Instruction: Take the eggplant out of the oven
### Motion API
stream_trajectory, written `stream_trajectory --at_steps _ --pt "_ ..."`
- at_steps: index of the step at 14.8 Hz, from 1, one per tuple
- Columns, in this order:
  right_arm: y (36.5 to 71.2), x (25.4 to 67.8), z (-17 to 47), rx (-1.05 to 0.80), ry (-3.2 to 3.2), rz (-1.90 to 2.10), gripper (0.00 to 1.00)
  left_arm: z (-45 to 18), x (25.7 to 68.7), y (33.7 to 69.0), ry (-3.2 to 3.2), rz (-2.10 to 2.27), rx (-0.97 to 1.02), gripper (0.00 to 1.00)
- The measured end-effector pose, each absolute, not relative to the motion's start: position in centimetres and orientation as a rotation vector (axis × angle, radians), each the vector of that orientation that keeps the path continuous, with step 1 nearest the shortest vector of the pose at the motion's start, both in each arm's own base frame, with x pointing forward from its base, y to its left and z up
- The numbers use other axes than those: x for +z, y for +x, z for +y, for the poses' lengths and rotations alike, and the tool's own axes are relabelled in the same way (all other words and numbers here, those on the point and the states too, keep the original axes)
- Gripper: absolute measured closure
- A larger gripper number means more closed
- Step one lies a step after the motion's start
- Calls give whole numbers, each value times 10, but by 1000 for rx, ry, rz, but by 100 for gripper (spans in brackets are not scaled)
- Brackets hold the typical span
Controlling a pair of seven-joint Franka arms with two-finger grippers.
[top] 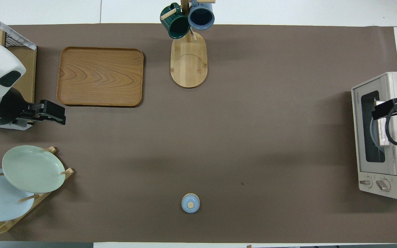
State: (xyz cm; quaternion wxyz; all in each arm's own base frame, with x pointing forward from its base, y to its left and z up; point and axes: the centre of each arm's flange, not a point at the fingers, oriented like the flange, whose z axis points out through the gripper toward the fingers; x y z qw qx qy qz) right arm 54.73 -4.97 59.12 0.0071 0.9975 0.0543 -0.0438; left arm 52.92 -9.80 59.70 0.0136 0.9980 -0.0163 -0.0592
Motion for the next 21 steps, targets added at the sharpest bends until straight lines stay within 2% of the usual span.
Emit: stream_trajectory --at_steps 7,11,17,21 --pt "555 578 -55 -56 3115 164 98 -98 597 529 3109 -51 -184 0" --pt "555 557 -60 -66 3114 137 99 -98 597 529 3109 -51 -184 0" --pt "555 491 -76 -114 3083 122 99 -98 597 529 3109 -51 -184 0" --pt "550 479 -91 -149 3069 174 99 -98 597 529 3109 -51 -184 0"
